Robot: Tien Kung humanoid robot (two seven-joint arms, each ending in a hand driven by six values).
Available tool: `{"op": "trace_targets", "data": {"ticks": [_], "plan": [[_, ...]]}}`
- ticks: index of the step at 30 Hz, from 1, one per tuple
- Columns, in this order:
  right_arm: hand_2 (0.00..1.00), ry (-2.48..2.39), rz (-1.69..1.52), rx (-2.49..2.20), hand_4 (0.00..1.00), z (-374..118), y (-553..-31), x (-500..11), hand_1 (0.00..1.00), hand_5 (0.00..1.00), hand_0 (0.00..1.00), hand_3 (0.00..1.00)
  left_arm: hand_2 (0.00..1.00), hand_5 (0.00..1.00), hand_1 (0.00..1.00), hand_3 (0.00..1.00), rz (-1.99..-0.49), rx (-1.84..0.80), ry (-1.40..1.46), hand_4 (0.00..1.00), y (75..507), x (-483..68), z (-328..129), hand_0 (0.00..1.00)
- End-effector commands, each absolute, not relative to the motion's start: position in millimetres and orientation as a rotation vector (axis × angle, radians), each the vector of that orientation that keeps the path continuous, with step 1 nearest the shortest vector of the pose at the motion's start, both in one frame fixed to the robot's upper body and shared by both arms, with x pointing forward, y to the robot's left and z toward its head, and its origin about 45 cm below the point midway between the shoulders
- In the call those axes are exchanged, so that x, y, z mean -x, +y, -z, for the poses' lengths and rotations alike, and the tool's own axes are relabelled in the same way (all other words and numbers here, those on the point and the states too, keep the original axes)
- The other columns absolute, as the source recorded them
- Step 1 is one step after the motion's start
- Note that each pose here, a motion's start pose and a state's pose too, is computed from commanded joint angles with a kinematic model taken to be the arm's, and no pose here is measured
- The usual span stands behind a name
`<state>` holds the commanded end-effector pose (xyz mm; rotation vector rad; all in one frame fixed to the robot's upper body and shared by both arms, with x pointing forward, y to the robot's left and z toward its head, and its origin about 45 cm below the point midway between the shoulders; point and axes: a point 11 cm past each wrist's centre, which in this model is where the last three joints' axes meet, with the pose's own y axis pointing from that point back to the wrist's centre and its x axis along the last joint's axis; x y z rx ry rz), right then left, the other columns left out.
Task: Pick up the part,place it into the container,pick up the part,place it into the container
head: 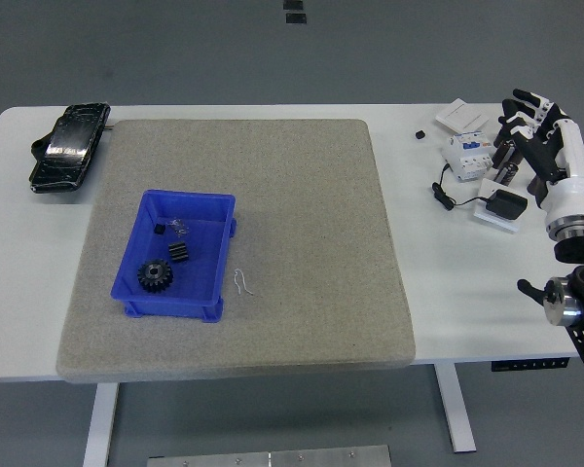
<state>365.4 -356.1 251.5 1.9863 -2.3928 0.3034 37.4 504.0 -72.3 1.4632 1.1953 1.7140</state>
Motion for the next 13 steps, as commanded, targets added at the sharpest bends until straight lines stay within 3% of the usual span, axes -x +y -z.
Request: {"op": "trace_targets", "data": {"ticks": [13], "plan": [[0.746, -2.421, -0.357, -1.962, 0.829, -260.0, -359.8, -363.9, 0.66, 0.536, 0.642, 0.731, 0.601, 0.263, 0.635, 0.582, -1.718, -1.461, 1.178, 0.642, 508.6, -44.9, 68.9, 0.681]]}}
